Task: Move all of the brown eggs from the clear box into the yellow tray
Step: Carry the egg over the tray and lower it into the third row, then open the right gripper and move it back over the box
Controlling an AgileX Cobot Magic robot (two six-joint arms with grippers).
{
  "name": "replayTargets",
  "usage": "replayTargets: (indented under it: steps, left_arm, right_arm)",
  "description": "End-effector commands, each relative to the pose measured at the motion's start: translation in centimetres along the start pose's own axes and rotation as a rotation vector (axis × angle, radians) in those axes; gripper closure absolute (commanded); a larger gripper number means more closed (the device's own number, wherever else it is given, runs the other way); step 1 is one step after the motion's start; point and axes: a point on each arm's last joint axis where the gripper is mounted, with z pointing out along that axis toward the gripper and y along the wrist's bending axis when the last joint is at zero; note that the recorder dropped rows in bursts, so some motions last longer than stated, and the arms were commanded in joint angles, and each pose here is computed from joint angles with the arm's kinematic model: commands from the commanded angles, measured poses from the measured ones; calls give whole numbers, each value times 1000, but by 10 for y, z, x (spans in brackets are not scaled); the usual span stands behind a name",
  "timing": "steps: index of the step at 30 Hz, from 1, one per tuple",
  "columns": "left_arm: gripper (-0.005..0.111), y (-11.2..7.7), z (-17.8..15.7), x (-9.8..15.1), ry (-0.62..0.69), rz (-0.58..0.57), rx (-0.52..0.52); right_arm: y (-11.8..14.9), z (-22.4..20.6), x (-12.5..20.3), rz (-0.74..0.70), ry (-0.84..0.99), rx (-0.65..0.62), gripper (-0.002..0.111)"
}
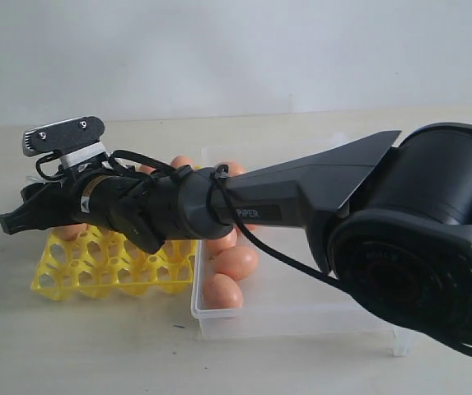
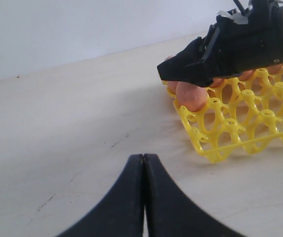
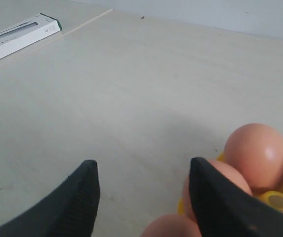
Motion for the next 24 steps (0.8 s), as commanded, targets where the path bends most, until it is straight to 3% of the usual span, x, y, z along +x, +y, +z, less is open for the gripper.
replayTargets:
  steps: [1,4,6,10,11,15,20,24]
  left_arm:
    - [107,0,-1,-2,-16,3,1]
    - [107,0,-1,-2,-16,3,1]
    - [107,0,-1,-2,-16,3,1]
    - [107,0,-1,-2,-16,3,1]
    - [107,0,-1,-2,-16,3,1]
    - [107,0,-1,-2,-16,3,1]
    - [107,0,-1,-2,-16,3,1]
    - [107,0,-1,-2,-16,3,1]
  right_arm:
    - [6,-8,-19,-31,-22,-8,54]
    - [10,-24,-43,-86,15,6,55]
    - [9,-38,-58,-126,86,29,62]
    - [8,-79,-86,-302,259,56,103]
    - [7,-91,-92,-330,308,61,108]
    - [-3,-146,-109,-327,462,94,108]
    - [-26,-216,-124,-279,496,160,107]
    - [-59,-256,-126,-209,544,246,93]
